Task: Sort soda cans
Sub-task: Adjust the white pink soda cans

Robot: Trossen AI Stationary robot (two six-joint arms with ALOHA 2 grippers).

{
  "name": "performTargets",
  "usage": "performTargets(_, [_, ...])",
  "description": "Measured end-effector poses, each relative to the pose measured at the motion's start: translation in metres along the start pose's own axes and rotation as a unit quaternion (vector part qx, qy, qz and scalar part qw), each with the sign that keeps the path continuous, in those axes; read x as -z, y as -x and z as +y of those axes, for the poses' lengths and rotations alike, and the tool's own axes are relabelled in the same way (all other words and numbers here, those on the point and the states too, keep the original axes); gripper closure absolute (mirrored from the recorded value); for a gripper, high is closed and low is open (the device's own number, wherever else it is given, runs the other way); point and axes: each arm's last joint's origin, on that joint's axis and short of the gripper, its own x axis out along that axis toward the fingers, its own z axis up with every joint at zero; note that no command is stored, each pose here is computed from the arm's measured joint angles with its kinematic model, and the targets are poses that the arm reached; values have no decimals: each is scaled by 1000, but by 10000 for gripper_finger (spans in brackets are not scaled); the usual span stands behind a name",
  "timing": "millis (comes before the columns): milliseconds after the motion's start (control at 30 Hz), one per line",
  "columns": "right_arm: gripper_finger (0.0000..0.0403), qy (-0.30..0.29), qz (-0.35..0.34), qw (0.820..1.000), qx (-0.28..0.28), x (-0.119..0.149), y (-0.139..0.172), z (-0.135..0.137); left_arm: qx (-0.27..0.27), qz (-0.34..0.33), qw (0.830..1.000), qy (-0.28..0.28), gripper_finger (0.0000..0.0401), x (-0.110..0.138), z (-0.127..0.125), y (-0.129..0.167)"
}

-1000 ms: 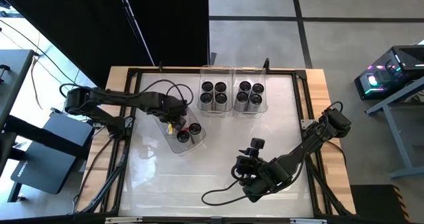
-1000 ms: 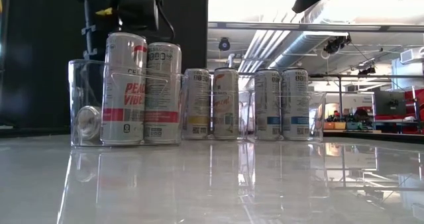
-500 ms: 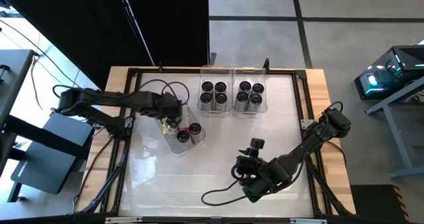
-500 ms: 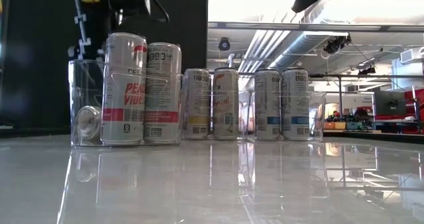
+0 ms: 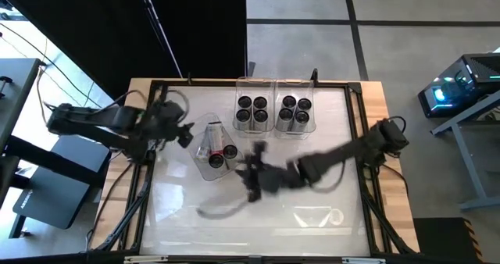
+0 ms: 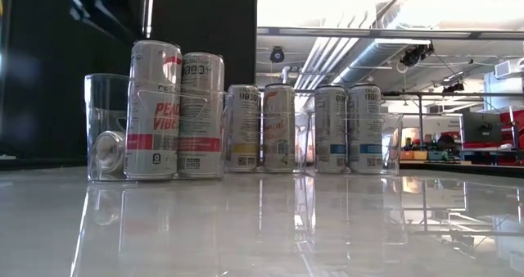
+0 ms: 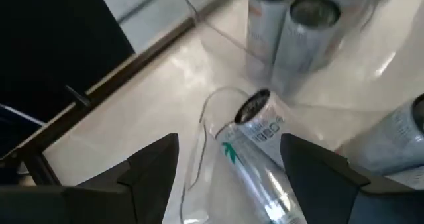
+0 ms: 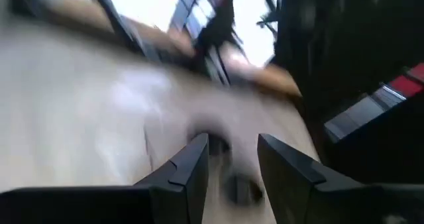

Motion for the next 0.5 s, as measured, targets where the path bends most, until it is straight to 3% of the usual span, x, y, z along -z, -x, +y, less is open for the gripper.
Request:
performTargets(133, [277, -58, -99, 989, -97, -23, -32, -63, 12, -24, 999, 39, 144, 23, 5, 14])
performTargets(367, [248, -119, -76, 967, -210, -9, -104, -150, 3, -31, 999, 33, 161, 61, -8, 5])
performTargets(500, [203, -120, -25, 966, -229, 1, -131, -186, -8, -18, 999, 41, 167, 74, -8, 0])
